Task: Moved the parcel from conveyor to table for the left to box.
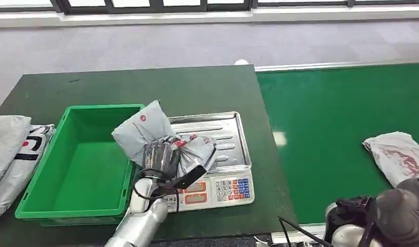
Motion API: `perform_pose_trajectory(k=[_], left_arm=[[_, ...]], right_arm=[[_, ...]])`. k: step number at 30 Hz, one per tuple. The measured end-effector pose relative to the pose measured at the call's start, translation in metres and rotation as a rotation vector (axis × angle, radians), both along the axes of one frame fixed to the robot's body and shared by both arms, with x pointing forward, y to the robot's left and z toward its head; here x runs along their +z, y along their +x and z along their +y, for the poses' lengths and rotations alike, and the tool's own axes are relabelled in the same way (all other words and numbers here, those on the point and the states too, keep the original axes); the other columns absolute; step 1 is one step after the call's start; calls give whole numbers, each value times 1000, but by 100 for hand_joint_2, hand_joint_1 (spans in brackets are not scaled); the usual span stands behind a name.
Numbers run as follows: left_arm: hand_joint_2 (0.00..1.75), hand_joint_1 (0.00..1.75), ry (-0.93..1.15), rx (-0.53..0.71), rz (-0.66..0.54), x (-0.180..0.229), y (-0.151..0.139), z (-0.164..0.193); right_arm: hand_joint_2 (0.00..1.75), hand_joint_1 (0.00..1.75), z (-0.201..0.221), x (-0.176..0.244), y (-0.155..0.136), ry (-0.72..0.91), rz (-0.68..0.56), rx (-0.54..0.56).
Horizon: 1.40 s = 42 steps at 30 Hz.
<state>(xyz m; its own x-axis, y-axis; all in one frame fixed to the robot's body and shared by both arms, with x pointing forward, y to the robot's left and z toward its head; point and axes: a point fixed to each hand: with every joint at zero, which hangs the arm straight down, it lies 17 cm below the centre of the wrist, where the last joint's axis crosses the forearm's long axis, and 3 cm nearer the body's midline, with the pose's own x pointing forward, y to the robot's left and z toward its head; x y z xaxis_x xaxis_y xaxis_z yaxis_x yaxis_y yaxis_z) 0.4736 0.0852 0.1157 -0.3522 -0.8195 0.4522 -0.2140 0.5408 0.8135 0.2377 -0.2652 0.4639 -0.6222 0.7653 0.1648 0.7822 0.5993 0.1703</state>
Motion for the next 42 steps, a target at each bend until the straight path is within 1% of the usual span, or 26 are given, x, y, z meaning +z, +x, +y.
perform_pose_trajectory(k=[1,4,7,14,21,22,24,25,27,29,32,33,34,35,36,42], left_arm=[[175,175,-25,17,-62,21,2,12],[175,175,-42,52,-129,45,3,28],[175,175,-54,82,-169,60,4,41],[175,175,-61,111,-207,74,3,54],[175,175,-64,116,-219,78,2,57],[175,175,-72,112,-236,82,1,60],[175,175,-99,119,-330,109,-7,76],[175,175,-125,132,-398,129,-14,90],[175,175,-145,164,-495,158,-25,114],[175,175,-118,226,-545,176,-33,136],[175,175,-64,297,-596,200,-42,155],[175,175,-48,324,-598,204,-43,159],[175,175,-22,361,-567,199,-39,163],[175,175,10,410,-507,186,-31,168],[175,175,26,434,-470,175,-26,173],[175,175,37,486,-371,132,-21,205]], right_arm=[[175,0,0,-1,1,0,3,1],[175,0,1,-1,2,-1,6,2],[175,0,1,-2,3,-1,8,3],[175,0,1,-3,4,-2,12,4],[175,0,1,-2,4,-3,11,4],[175,0,2,-2,4,-3,11,4],[175,0,2,-3,4,-5,12,3],[175,0,2,-3,5,-5,12,3],[175,0,2,-3,5,-4,14,5],[175,0,2,-3,5,-6,15,3],[175,0,4,-4,5,-16,22,-4],[175,0,5,-7,6,-18,33,-5],[175,0,5,-10,6,-17,46,0],[175,0,8,-14,7,-18,60,9],[175,0,10,-16,7,-19,67,19],[175,0,14,-19,11,-19,79,36]])
